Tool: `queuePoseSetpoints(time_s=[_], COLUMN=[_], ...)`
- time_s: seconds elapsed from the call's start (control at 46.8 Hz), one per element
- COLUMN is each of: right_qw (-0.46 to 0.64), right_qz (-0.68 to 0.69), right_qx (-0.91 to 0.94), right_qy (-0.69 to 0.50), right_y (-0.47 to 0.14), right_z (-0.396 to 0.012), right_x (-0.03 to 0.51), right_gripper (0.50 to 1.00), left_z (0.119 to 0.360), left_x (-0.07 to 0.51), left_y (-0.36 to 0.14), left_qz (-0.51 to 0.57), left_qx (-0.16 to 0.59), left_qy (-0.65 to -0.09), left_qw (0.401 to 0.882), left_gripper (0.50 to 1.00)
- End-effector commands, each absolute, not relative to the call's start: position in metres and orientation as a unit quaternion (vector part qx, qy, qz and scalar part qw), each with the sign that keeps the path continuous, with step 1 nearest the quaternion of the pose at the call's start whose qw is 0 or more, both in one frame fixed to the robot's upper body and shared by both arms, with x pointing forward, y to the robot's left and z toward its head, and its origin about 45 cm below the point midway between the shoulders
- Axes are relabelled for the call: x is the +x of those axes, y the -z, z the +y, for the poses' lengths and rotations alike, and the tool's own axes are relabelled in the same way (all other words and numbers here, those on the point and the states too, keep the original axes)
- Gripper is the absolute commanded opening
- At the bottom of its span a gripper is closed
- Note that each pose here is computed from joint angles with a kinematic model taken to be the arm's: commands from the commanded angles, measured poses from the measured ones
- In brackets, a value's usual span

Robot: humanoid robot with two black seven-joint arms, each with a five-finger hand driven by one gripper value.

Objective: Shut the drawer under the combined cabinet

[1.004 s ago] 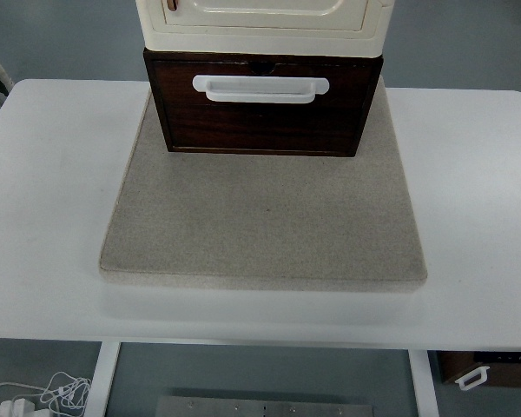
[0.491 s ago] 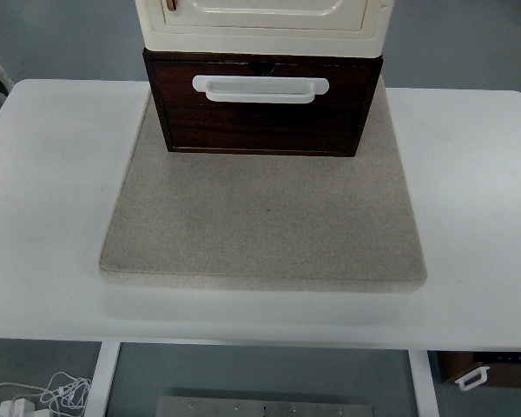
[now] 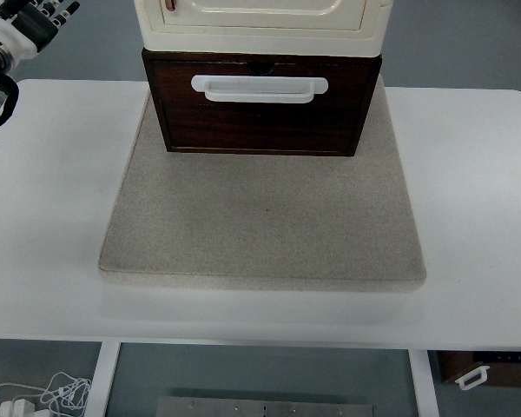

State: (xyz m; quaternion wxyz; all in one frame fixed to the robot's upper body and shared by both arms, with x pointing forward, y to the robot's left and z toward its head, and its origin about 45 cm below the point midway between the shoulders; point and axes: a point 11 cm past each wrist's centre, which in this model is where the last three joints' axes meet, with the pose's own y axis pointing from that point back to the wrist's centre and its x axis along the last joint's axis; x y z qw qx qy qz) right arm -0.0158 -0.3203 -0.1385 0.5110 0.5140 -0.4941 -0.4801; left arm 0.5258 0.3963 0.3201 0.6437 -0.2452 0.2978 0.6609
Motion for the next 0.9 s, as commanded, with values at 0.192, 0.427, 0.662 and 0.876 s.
queuePoseSetpoints(time_s=[0.192, 0.427, 0.662, 0.876], right_qw=[0.510, 0.509, 0.510, 0.508], right_qz=[-0.495, -0.496, -0.494, -0.496], right_qx=[0.514, 0.513, 0.514, 0.512], right_qy=[0.481, 0.482, 0.481, 0.484], right_y=[0.138, 0.138, 0.138, 0.138], right_z=[-0.320, -0.320, -0.320, -0.320], right_x=[-0.016, -0.015, -0.017, -0.016], right_gripper=[0.952, 0.952, 0.952, 0.952], left_z=[0.383, 0.358, 0.355, 0.354], left_x=[0.523, 0.525, 0.524, 0.523], left_y=[-0.297, -0.279, -0.274, -0.271], left_qz=[0.346, 0.364, 0.363, 0.366], left_qx=[-0.284, -0.283, -0.287, -0.286], left_qy=[-0.641, -0.631, -0.634, -0.634], left_qw=[0.624, 0.624, 0.620, 0.618], left_gripper=[1.000, 1.000, 1.000, 1.000])
